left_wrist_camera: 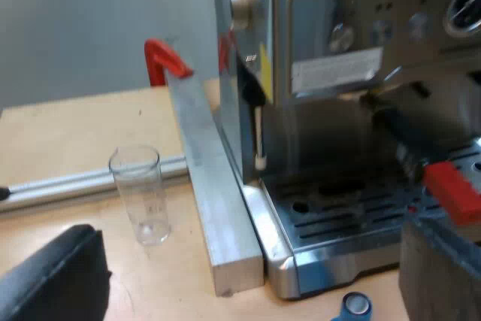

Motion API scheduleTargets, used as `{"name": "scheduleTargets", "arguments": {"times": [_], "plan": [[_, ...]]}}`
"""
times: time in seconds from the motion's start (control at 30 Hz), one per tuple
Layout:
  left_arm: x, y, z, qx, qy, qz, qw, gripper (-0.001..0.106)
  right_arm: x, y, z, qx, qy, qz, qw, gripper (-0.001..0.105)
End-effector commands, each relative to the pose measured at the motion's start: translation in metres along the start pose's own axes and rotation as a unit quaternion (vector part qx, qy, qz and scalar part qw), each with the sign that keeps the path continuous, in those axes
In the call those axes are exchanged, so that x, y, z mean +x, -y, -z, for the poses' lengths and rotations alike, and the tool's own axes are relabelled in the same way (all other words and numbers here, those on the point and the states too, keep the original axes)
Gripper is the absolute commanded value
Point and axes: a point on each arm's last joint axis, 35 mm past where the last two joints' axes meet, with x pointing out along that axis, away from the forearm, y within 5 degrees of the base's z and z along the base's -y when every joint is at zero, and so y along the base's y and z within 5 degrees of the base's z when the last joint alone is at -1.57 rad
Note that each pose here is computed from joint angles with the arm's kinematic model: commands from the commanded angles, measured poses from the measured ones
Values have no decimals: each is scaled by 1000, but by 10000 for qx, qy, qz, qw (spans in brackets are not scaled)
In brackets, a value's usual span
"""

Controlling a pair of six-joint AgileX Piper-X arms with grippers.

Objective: Remove mug from coffee machine

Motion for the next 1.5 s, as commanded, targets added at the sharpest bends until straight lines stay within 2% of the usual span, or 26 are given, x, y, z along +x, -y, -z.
{"name": "scheduleTargets", "arguments": {"times": [0.03,0.13,0.17,0.27,0.43,0.6,0.67,0.73,1.5], "plan": [[17,-5,6,-44,-141,-65,9999,80,11,-2,2,-46,-37,-61,10000,49],[24,-7,13,-73,-285,-82,9995,80,16,-4,7,-54,-148,-92,9998,49],[33,-10,22,-112,-482,-106,9987,80,21,-5,11,-60,-230,-116,9997,49],[43,-13,33,-156,-702,-132,9973,80,30,-8,21,-74,-432,-173,9989,49],[56,-17,46,-200,-924,-159,9954,80,44,-13,35,-94,-725,-256,9970,49],[58,-17,44,-176,-805,-141,9965,80,49,-16,43,-104,-863,-296,9958,49],[58,-17,44,-178,-813,-142,9964,80,56,-19,52,-117,-1049,-348,9938,49],[57,-18,46,-196,-904,-153,9956,80,58,-19,52,-101,-1003,-334,9943,49],[60,-18,46,-183,-830,-112,9963,80,58,-19,52,-35,-998,-313,9945,49]]}}
